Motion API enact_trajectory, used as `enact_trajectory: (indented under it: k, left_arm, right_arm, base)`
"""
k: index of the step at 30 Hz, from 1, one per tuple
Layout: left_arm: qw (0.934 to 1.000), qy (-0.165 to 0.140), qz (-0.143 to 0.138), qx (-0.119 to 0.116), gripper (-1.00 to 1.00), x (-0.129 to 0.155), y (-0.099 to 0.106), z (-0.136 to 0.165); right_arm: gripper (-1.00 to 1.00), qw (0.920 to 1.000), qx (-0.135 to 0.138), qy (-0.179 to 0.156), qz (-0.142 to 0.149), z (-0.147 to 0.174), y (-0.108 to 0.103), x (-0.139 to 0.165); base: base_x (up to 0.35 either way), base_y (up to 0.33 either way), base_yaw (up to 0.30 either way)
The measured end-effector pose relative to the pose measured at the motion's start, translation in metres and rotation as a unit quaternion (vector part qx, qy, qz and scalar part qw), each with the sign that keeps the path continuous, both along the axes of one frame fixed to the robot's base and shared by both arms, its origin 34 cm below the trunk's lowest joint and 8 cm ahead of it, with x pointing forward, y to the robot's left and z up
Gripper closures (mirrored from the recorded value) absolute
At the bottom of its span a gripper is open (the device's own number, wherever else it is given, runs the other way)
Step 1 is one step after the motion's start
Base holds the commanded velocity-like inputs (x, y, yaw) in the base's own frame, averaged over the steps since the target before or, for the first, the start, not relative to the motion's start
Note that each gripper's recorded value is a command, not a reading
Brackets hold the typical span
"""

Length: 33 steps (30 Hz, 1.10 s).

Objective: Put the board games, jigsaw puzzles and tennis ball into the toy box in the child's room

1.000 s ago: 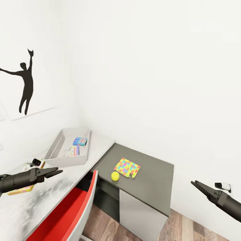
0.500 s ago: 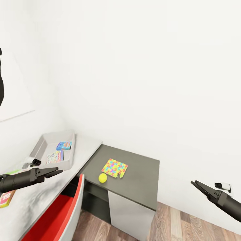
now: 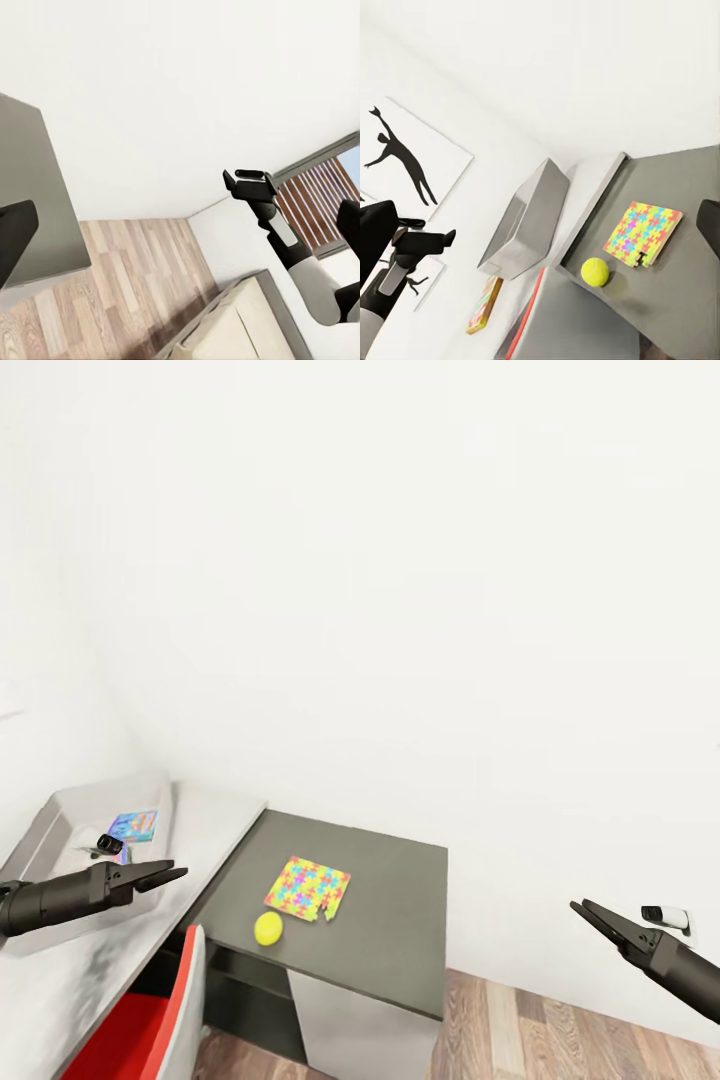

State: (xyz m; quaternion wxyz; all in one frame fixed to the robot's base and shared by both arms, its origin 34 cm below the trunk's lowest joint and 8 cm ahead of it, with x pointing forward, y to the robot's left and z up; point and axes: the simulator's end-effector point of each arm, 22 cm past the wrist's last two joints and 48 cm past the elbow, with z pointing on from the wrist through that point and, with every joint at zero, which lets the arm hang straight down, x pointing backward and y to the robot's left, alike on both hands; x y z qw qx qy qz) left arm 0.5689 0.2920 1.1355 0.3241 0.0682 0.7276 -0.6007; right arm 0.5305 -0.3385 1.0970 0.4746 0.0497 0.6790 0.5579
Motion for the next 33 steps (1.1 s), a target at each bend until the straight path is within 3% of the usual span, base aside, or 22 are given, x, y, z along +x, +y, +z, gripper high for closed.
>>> enact_trajectory:
  k: [33]
  left_arm:
    - [1.0,0.001,-0.001,0.0,-1.0,0.0001,-0.0014,-0.0011]
  right_arm:
    - [-1.0,1.0,-0.002,0.008,-0.004,-0.0051,-0.0012,0.0015]
  base:
    - [0.084,-0.002,-0.006]
